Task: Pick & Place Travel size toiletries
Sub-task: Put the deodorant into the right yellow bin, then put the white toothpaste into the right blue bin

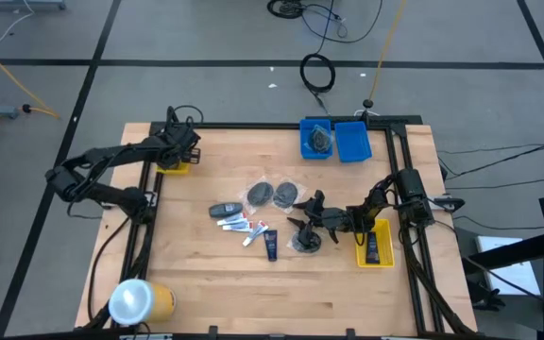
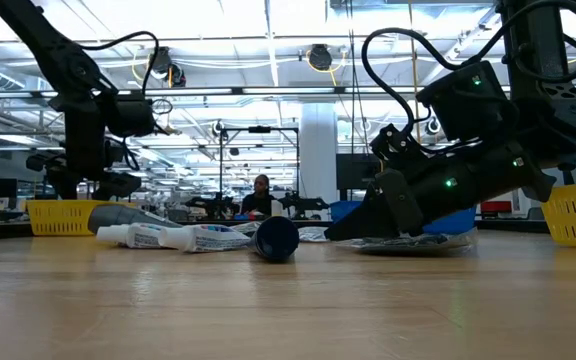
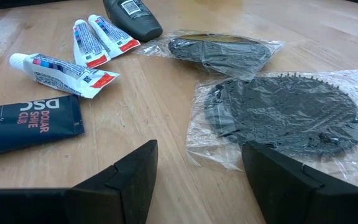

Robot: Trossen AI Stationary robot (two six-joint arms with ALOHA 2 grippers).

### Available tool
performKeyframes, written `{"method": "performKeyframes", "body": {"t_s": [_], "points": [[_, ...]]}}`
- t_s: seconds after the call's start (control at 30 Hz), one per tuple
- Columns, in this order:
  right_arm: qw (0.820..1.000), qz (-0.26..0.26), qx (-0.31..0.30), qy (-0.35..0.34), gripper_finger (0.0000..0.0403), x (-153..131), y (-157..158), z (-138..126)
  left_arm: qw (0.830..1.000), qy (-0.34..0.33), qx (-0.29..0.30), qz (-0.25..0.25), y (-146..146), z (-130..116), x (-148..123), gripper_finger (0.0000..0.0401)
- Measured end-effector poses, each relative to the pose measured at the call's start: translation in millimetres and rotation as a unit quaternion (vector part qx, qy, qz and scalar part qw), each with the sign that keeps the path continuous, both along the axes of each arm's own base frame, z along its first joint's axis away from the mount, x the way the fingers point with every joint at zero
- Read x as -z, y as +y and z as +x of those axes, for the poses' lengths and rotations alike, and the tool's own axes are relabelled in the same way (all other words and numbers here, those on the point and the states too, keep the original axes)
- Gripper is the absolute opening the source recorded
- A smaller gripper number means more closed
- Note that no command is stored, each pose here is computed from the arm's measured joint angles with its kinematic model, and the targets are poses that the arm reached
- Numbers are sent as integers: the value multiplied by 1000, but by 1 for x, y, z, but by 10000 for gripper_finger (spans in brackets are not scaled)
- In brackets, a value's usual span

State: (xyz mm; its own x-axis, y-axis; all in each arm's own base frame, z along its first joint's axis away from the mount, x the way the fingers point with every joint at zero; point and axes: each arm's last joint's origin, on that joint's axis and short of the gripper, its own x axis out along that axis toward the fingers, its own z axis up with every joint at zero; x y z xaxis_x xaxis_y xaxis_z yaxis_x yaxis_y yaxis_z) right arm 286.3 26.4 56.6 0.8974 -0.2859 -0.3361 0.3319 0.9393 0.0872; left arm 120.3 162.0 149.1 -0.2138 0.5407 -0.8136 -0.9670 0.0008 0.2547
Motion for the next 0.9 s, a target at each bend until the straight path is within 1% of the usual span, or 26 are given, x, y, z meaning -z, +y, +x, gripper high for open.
{"method": "performKeyframes", "body": {"t_s": [0.2, 0.33, 0.5, 0.6, 0.67, 0.73, 0.8, 0.87, 0.9], "points": [[1000, 0, 0, 0, 226, 0, 0, 0, 1000, 8, 6, -5, -1, -1, 0, 280], [1000, 0, 0, 0, 226, 0, 0, 0, 999, 13, 26, -17, -4, -3, -4, 299], [1000, 0, 0, -4, 226, -1, 0, 0, 999, -13, 50, 16, -11, -2, -20, 304], [1000, 1, -1, -28, 226, -5, 0, 2, 993, -46, 102, 43, -20, 7, -32, 298], [999, 2, -2, -48, 226, -9, 0, 3, 981, -86, 156, 71, -26, 18, -41, 290], [997, -2, -5, -73, 226, -14, 1, 4, 961, -124, 227, 94, -34, 32, -50, 281], [995, 0, -27, -94, 226, -18, 1, 6, 932, -159, 302, 123, -44, 49, -59, 271], [991, 6, -69, -115, 226, -23, 1, 7, 895, -182, 379, 147, -57, 65, -66, 261], [987, 12, -96, -131, 226, -27, 0, 8, 874, -190, 419, 158, -65, 73, -69, 257]]}}
